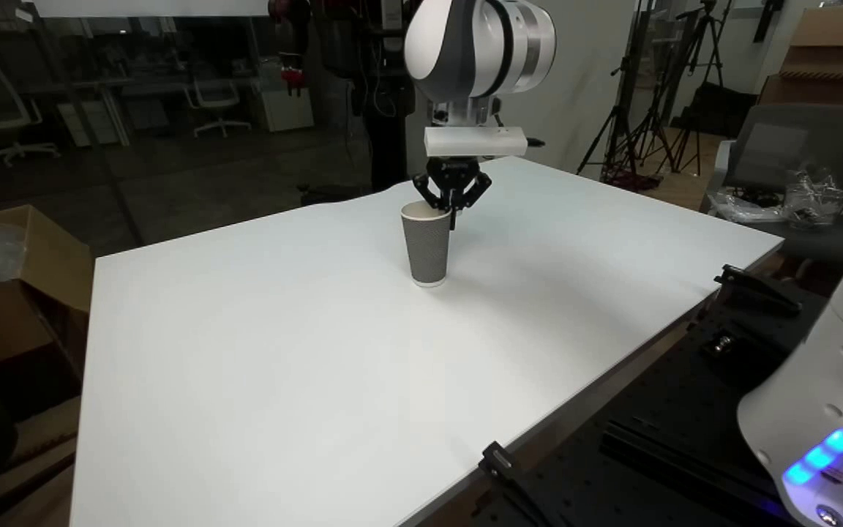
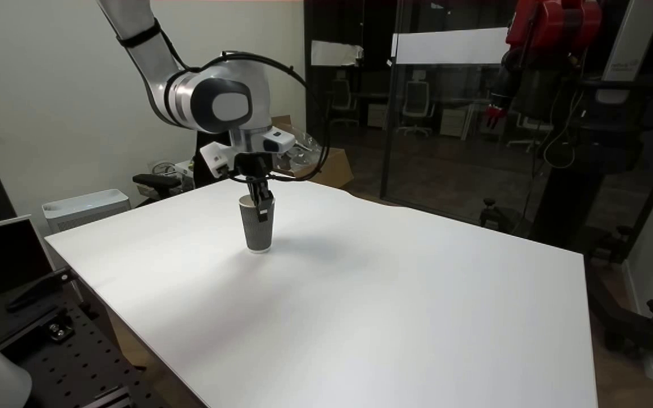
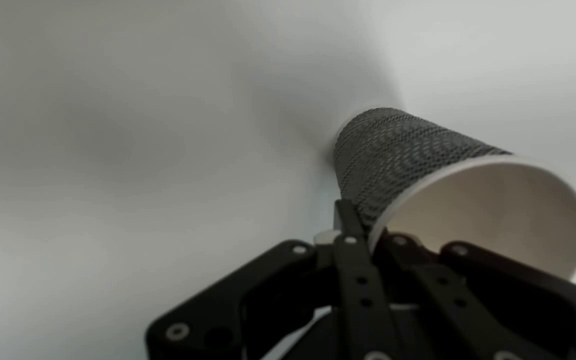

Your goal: Place the mug in the middle of the table

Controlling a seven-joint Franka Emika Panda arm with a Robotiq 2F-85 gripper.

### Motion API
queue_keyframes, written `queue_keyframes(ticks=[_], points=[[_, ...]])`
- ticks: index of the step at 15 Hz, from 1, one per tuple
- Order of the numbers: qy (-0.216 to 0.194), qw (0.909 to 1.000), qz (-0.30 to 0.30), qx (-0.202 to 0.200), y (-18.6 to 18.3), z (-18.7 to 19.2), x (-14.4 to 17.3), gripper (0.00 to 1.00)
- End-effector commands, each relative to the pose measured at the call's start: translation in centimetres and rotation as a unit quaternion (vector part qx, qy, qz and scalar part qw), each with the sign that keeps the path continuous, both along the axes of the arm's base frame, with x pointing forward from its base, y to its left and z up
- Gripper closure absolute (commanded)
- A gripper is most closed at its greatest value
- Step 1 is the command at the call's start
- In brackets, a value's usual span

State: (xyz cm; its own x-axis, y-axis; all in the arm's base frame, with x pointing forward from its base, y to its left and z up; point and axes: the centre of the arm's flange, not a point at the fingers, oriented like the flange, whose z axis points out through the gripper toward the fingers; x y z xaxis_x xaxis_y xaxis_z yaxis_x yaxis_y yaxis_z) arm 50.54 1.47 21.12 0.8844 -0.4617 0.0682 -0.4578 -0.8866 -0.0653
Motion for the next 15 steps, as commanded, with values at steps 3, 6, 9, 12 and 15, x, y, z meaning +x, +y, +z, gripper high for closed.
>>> queue_keyframes(ticks=[3, 6, 9, 12, 15], points=[[0.055, 0.9985, -0.004, -0.005, 0.3, -2.8, -0.7, 0.52], [0.069, 0.9976, -0.005, -0.008, 0.4, -3.7, -1.0, 0.31], [0.06, 0.9979, -0.005, -0.021, 0.3, -2.9, -0.9, 0.12], [0.046, 0.9982, -0.002, -0.038, 0.5, -1.5, -0.9, 0.0], [0.026, 0.9978, 0.008, -0.06, 1.3, 0.7, -0.6, 0.0]])
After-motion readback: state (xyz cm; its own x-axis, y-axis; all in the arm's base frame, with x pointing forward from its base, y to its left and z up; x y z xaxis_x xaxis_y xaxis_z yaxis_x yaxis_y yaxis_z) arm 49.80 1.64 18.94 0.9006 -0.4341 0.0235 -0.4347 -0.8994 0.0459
